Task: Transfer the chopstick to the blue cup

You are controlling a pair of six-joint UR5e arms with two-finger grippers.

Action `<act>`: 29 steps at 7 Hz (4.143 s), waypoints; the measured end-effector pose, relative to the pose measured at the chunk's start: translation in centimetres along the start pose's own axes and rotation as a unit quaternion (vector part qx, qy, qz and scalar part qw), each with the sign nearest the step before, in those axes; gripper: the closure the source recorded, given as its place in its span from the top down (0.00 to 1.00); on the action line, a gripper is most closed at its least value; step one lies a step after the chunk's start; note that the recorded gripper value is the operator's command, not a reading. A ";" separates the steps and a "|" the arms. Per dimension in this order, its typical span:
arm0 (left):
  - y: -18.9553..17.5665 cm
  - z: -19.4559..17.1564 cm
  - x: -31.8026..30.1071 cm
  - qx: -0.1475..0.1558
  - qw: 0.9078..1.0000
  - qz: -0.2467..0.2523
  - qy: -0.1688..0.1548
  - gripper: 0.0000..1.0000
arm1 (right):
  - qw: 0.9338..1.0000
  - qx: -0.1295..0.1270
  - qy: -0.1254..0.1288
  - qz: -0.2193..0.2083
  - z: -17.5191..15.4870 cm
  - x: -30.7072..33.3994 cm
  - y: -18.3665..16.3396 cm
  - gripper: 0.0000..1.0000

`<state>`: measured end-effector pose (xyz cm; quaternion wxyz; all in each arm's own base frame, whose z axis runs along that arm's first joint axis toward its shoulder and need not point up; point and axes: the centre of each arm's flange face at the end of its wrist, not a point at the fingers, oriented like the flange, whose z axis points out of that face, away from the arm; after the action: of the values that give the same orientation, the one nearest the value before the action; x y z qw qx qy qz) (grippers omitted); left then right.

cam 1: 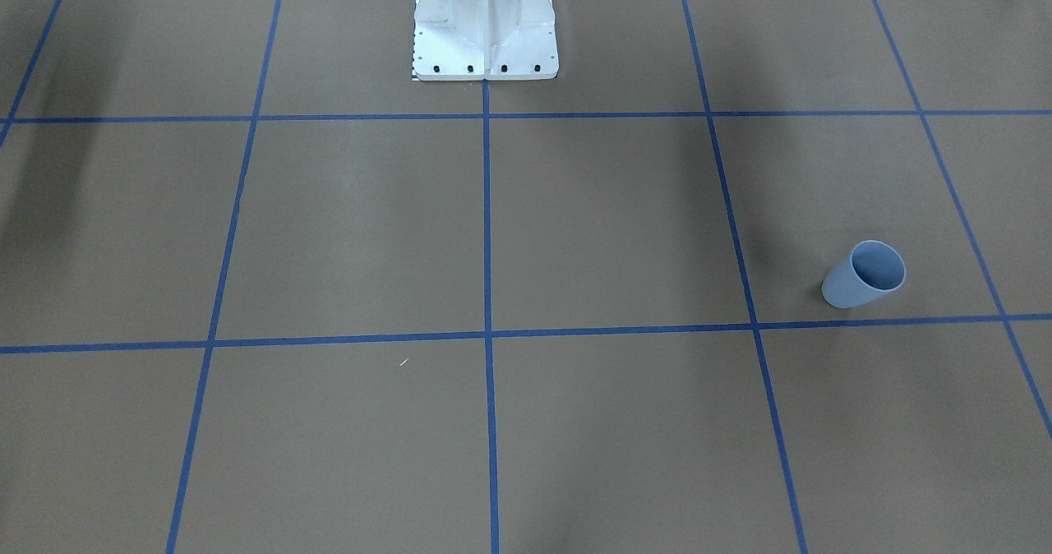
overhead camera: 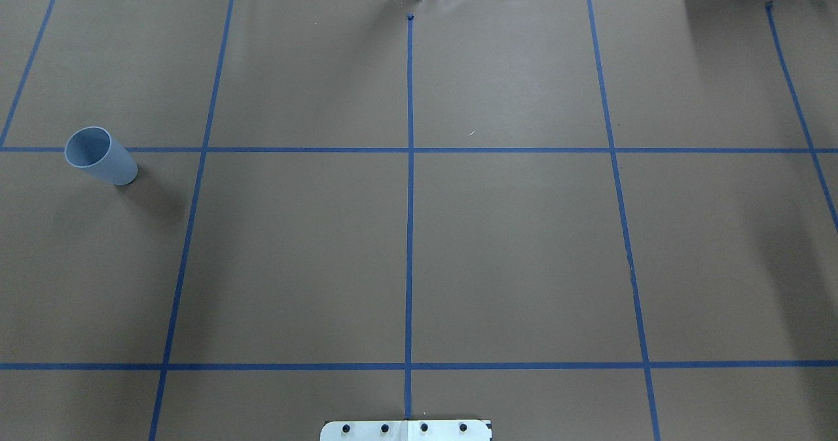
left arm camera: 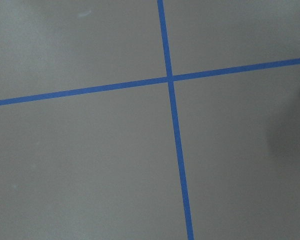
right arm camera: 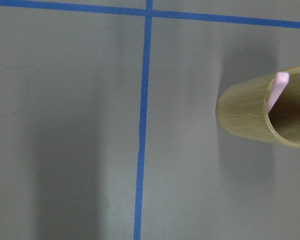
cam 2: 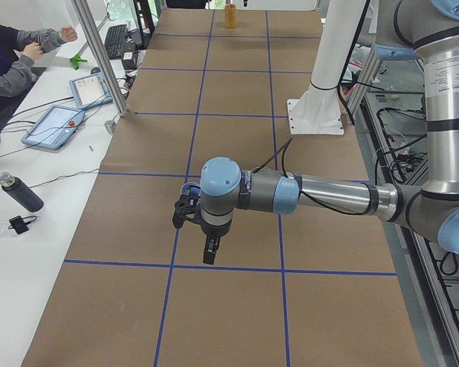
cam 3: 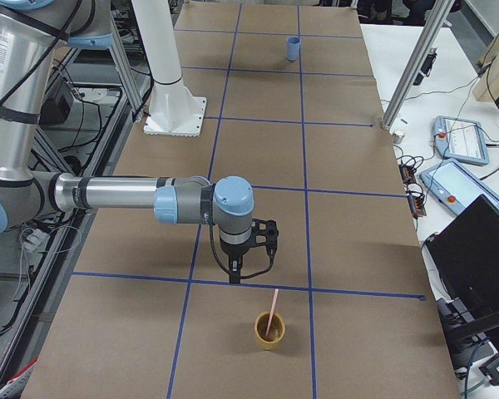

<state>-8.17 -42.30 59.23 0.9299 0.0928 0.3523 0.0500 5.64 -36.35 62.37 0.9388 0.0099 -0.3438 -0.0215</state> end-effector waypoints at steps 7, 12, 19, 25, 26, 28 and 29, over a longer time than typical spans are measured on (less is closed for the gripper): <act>-8.2 -1.3 1.7 0.157 0.978 0.138 -0.005 1.00 | 0.985 0.140 -0.075 -0.068 -3.4 -2.6 -2.8 1.00; -12.3 7.3 15.9 0.083 0.994 -0.010 0.069 0.97 | 0.985 0.147 -0.074 0.050 -1.1 -13.8 -7.4 1.00; -13.7 17.6 22.8 0.040 0.998 -0.009 0.036 0.20 | 0.987 0.141 -0.061 0.048 0.5 -15.6 -7.7 1.00; -13.1 18.4 24.4 0.035 0.995 0.020 0.089 0.00 | 0.987 0.141 -0.061 0.047 0.5 -15.7 -7.7 1.00; -13.8 16.4 25.9 0.036 0.994 0.020 0.102 0.00 | 0.987 0.142 -0.061 0.047 0.5 -15.7 -7.7 1.00; -16.8 11.1 33.8 0.037 0.992 -0.031 0.117 0.00 | 0.987 0.141 -0.062 0.047 0.5 -15.7 -7.7 1.00; -17.3 10.6 39.8 0.038 0.990 -0.061 0.119 0.00 | 0.987 0.141 -0.062 0.047 0.5 -15.7 -7.7 1.00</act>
<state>29.01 -54.32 37.71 0.8784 0.1001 0.4673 -0.0097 -6.95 -43.29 52.39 0.9047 0.1244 -0.4014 0.0705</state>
